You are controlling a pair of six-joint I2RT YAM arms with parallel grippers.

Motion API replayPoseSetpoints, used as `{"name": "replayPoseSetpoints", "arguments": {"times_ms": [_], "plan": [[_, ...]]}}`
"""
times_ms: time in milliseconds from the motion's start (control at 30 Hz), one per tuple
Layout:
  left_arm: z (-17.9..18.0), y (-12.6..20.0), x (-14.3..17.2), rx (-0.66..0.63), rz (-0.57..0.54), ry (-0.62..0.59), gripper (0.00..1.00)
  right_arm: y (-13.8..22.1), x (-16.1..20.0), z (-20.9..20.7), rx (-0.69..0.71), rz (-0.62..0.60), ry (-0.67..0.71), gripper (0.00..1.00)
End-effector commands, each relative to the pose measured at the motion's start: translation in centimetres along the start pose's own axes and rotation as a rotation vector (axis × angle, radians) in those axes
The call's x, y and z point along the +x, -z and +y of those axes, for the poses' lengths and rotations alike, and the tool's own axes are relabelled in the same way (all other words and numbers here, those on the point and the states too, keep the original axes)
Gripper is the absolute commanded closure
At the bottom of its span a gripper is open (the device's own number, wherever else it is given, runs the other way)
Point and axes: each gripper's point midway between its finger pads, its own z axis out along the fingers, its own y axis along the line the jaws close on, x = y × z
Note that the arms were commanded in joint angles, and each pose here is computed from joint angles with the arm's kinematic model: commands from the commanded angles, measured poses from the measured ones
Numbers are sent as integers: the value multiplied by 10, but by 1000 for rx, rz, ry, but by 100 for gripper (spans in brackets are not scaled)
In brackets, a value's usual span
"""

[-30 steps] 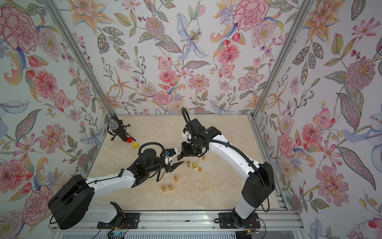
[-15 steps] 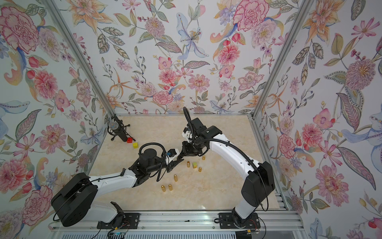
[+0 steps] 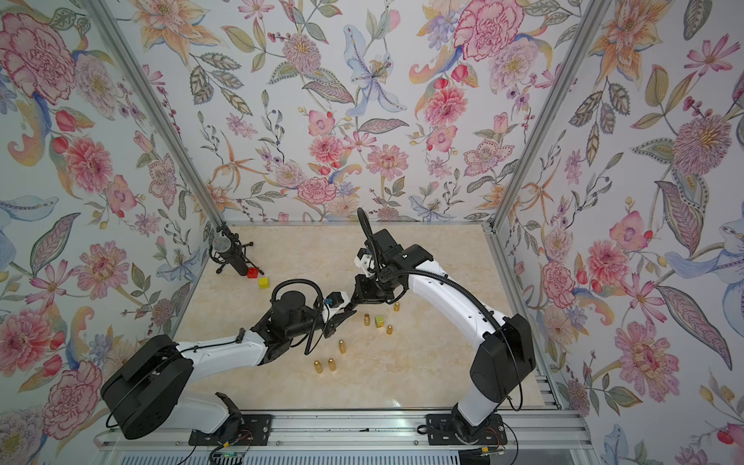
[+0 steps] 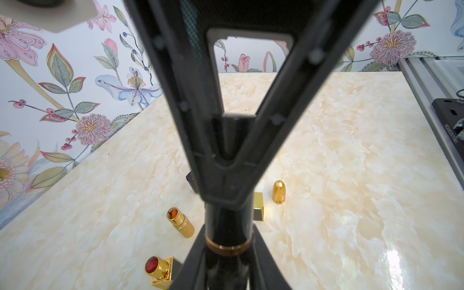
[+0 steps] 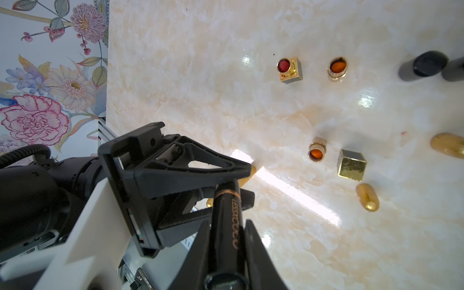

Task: Open the lipstick cap
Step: Open the cover of the lipstick.

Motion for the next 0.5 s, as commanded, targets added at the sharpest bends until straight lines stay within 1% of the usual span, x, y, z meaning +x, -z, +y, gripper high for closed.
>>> {"name": "replayPoseSetpoints", "arguments": {"times_ms": [0, 100, 200, 467], "plan": [[0, 3, 6, 0, -1, 13, 81, 13, -7, -2, -14, -40, 2, 79], [0, 5, 4, -3, -5, 11, 85, 13, -7, -4, -10, -44, 0, 79], [1, 5, 5, -9, 1, 5, 93, 15, -9, -2, -16, -51, 2, 79], [2, 7, 15, -27, 37, 1, 100, 23, -12, -5, -25, -70, -13, 80]]}}
